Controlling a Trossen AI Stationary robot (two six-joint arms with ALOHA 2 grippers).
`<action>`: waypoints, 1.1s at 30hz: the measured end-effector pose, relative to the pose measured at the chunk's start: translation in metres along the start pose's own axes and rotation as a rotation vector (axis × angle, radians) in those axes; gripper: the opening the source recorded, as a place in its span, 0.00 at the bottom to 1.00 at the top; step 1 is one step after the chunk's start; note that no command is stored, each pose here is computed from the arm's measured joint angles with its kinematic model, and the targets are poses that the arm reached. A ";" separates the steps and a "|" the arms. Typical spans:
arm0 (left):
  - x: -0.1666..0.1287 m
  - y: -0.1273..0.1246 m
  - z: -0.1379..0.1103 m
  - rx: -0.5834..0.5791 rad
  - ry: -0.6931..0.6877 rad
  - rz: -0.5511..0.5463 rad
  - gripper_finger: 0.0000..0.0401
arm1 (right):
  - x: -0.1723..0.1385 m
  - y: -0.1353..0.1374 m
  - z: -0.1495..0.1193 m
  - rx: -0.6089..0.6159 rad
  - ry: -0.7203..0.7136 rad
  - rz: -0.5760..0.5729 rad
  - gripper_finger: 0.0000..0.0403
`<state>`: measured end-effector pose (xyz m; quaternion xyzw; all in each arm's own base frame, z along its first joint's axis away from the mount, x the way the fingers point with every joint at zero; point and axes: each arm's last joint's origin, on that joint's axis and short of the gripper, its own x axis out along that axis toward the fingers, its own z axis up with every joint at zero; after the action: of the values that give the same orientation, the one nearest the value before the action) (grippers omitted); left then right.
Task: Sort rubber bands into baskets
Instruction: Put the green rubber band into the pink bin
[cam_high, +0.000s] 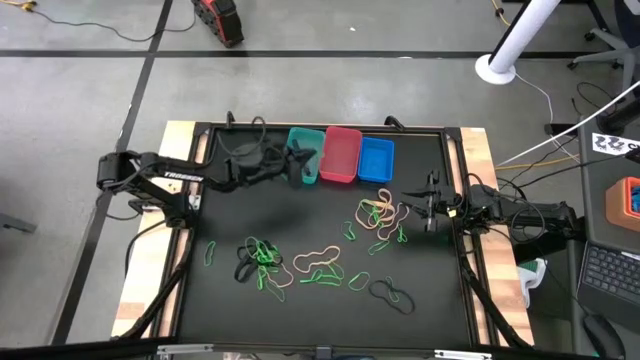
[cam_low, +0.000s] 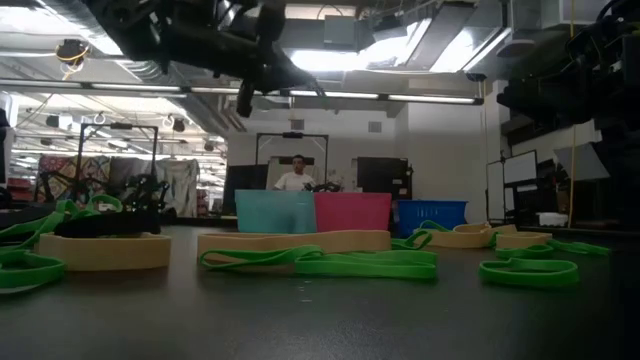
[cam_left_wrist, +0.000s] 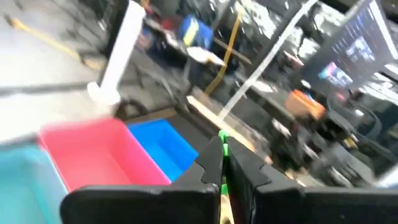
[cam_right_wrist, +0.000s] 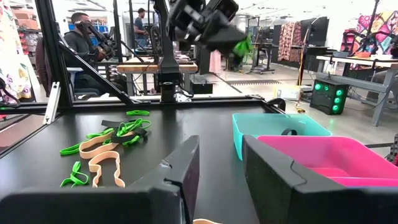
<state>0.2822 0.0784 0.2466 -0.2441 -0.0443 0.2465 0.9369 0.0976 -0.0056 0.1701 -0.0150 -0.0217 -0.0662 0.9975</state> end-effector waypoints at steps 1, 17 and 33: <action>0.003 0.000 0.003 0.014 -0.014 0.006 0.01 | 0.000 0.000 0.000 0.000 0.000 0.000 0.30; 0.091 0.019 -0.041 0.323 0.115 0.106 0.02 | 0.000 0.000 0.000 0.000 0.000 -0.009 0.30; 0.100 0.038 -0.063 0.338 0.222 0.167 0.40 | 0.000 0.000 0.000 0.000 0.000 -0.012 0.30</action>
<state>0.3657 0.1279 0.1696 -0.1121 0.1214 0.2986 0.9400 0.0976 -0.0060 0.1701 -0.0149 -0.0217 -0.0720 0.9971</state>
